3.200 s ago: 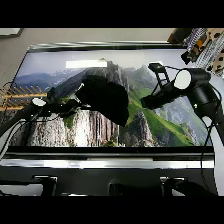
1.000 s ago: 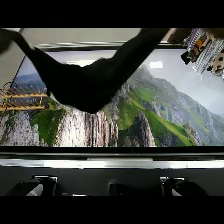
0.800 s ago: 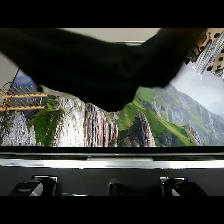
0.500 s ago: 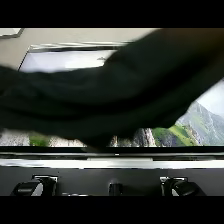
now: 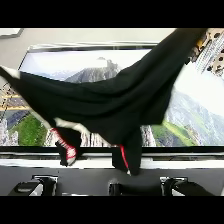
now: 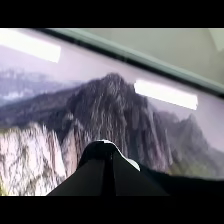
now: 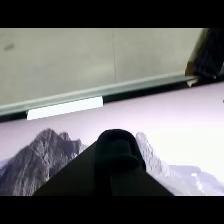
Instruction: Fold the clothes and pants, and hang the long-sleeved shirts on hangers.
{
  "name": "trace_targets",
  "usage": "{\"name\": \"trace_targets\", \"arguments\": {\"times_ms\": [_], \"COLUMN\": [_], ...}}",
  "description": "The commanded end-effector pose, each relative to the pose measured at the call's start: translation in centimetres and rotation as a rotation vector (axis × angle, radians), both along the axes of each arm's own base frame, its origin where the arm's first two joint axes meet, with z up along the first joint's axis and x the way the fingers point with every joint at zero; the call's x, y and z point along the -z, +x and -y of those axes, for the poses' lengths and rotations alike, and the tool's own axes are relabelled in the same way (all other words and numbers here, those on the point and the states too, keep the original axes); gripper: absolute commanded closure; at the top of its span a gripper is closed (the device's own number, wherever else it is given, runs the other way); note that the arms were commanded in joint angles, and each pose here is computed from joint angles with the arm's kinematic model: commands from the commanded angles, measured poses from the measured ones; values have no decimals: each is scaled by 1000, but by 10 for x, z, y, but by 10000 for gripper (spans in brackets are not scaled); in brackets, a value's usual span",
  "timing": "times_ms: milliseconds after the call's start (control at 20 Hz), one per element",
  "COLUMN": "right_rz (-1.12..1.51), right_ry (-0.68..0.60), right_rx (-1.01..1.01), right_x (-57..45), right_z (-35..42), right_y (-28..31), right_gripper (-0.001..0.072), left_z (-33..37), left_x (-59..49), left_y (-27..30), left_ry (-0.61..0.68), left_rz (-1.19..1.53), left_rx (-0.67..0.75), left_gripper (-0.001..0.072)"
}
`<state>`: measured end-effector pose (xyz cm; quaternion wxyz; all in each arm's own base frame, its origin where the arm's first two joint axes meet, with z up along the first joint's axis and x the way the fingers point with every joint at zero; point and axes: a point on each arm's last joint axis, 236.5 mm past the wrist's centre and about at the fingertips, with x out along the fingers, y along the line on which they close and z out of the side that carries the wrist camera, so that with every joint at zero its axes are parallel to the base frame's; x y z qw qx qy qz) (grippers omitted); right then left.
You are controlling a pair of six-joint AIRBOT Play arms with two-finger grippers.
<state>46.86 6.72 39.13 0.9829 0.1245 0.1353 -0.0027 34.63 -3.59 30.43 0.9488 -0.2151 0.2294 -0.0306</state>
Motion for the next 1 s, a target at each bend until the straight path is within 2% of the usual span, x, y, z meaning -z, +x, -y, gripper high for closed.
{"name": "trace_targets", "arguments": {"times_ms": [0, 100, 250, 350, 450, 500, 550, 650, 750, 950], "right_rz": [-276, -437, -673, -752, -774, -788, -808, -847, -905, -1019], "right_ry": [72, 160, 297, 311, 231, 187, 153, 112, 140, 339], "right_rx": [41, 17, -53, -132, -226, -269, -299, -320, -348, -392], "right_x": [148, 230, 323, 337, 321, 307, 291, 263, 253, 305], "right_z": [-27, -54, -99, -117, -118, -114, -103, -81, -82, -158], "right_y": [89, 112, 110, 96, 77, 63, 46, 13, -22, -76], "right_gripper": [664, 664, 654, 567, 220, 125, 89, 87, 42, 12], "left_z": [36, 58, 84, 95, 95, 94, 92, 86, 82, 80], "left_x": [123, 188, 260, 283, 289, 288, 286, 285, 284, 284], "left_y": [45, 58, 65, 70, 72, 73, 73, 74, 75, 75], "left_ry": [-44, -38, -29, -71, -84, -82, -74, -75, -77, -76], "left_rz": [-276, -412, -576, -627, -635, -631, -625, -624, -622, -620], "left_rx": [80, 120, 165, 169, 163, 162, 168, 159, 150, 145], "left_gripper": [684, 684, 684, 684, 683, 684, 684, 683, 683, 683]}}
